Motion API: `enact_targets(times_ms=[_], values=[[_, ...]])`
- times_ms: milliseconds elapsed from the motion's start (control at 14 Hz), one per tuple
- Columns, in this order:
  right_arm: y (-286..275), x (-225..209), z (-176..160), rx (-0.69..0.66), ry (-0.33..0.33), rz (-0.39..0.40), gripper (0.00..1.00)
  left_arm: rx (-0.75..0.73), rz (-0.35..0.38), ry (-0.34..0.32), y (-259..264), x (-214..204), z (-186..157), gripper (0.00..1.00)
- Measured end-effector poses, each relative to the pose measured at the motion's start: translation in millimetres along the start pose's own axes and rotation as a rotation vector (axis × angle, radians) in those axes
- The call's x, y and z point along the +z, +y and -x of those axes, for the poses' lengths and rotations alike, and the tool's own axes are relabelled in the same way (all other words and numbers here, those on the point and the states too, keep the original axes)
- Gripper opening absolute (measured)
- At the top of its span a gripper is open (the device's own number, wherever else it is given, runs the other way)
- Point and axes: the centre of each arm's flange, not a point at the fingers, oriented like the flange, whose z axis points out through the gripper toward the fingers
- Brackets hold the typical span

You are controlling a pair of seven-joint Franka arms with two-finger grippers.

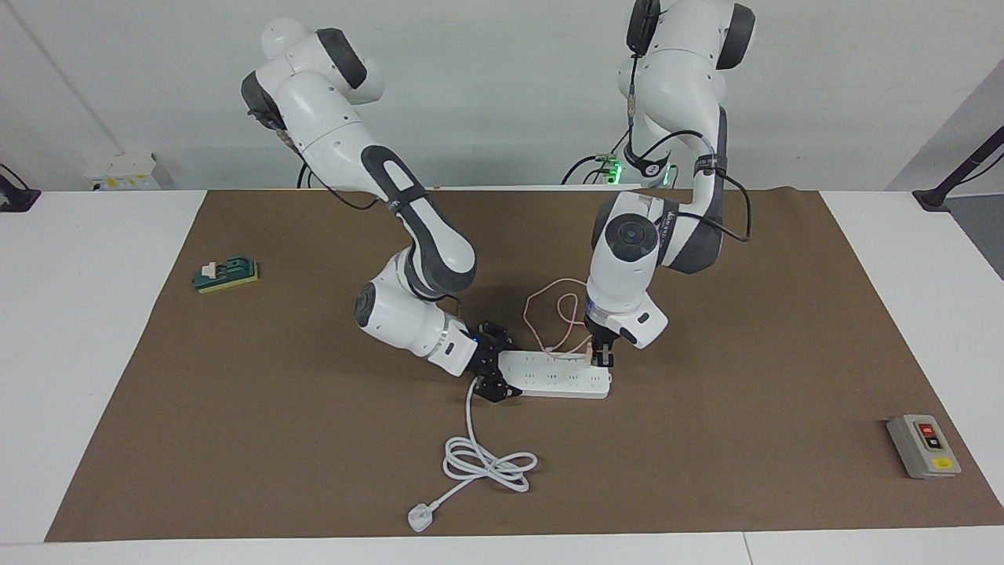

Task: Unplug charger and place it aside
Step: 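Pull the pink charger out of the strip with the left gripper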

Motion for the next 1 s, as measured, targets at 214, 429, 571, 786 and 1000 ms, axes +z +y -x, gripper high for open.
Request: enact_targets(times_ms=[214, 429, 571, 786, 1000], values=[[0, 0, 0, 0.0, 0.0, 0.0, 0.93, 0.019, -0.017, 0.01, 3, -59, -7, 0.31], [0, 0, 0, 0.001, 0.0, 0.0, 0.97, 0.04, -0.019, 0.011, 2, -81, -9, 0.31], [1, 0, 1, 0.004, 0.002, 0.001, 1.0, 0.06, -0.023, 0.012, 3, -79, -9, 0.31], [1, -1, -4, -0.001, 0.008, 0.003, 1.0, 0.172, -0.023, 0.012, 5, -79, -18, 0.31], [4, -12, -28, -0.03, 0.027, 0.023, 1.0, 0.495, -0.078, 0.008, 1, -87, -46, 0.31]])
